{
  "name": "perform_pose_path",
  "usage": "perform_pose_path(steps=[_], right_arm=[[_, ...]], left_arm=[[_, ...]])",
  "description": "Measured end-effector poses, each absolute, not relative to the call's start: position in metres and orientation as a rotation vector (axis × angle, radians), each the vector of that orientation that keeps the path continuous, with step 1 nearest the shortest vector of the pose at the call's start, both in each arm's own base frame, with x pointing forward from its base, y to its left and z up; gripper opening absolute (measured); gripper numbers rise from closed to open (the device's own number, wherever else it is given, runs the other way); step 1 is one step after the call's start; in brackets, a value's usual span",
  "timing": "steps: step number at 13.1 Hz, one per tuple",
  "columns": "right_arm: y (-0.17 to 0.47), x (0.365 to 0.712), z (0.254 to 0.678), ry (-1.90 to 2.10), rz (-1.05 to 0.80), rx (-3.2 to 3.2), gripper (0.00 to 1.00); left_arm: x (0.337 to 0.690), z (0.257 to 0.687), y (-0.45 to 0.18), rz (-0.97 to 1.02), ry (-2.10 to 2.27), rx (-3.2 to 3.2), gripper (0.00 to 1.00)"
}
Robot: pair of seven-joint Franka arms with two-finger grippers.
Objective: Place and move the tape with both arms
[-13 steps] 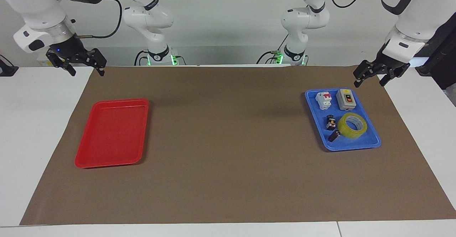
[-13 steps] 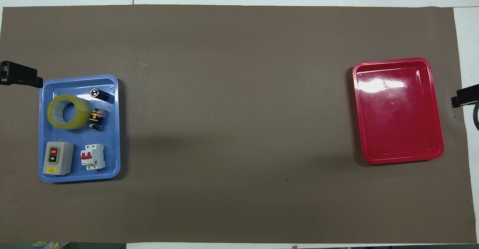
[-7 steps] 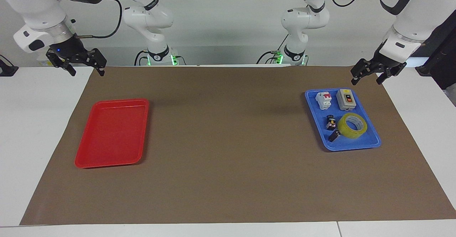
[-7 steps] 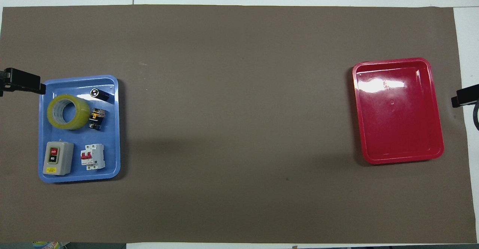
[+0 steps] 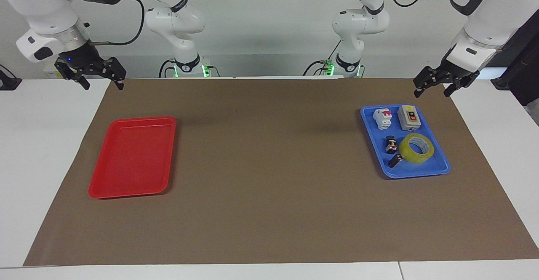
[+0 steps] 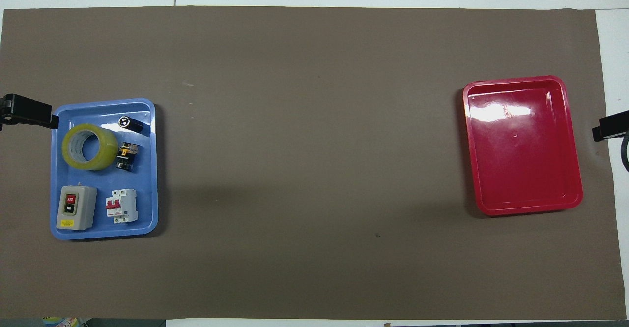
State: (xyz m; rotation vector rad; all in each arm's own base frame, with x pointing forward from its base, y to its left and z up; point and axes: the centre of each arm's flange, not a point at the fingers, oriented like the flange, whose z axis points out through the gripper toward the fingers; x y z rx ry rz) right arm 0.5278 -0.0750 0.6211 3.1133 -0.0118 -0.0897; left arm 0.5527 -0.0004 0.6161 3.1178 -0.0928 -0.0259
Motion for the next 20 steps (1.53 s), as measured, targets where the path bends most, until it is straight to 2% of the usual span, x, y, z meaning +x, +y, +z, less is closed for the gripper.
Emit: perform_pose_path(steps=[3, 9, 13, 17, 20], right_arm=[[-0.075, 0.528, 0.621, -0.012, -0.090, 3.113, 1.00], [-0.075, 0.528, 0.621, -0.012, -0.090, 3.113, 1.00], [-0.075, 0.528, 0.621, -0.011, -0.090, 3.113, 1.00], [-0.075, 0.528, 0.621, -0.011, -0.090, 3.113, 1.00], [-0.075, 0.528, 0.621, -0.011, -0.090, 3.113, 1.00]], left_arm=[[0.564, 0.594, 0.029, 0.049, -0.016, 3.122, 1.00], [0.582, 0.472, 0.099, 0.055, 0.158, 3.123, 0.99], [0.571, 0.405, 0.127, 0.050, 0.241, 3.121, 0.99], [0.556, 0.362, 0.142, 0.059, 0.300, 3.119, 0.99], [0.549, 0.347, 0.139, 0.058, 0.329, 3.116, 0.98]])
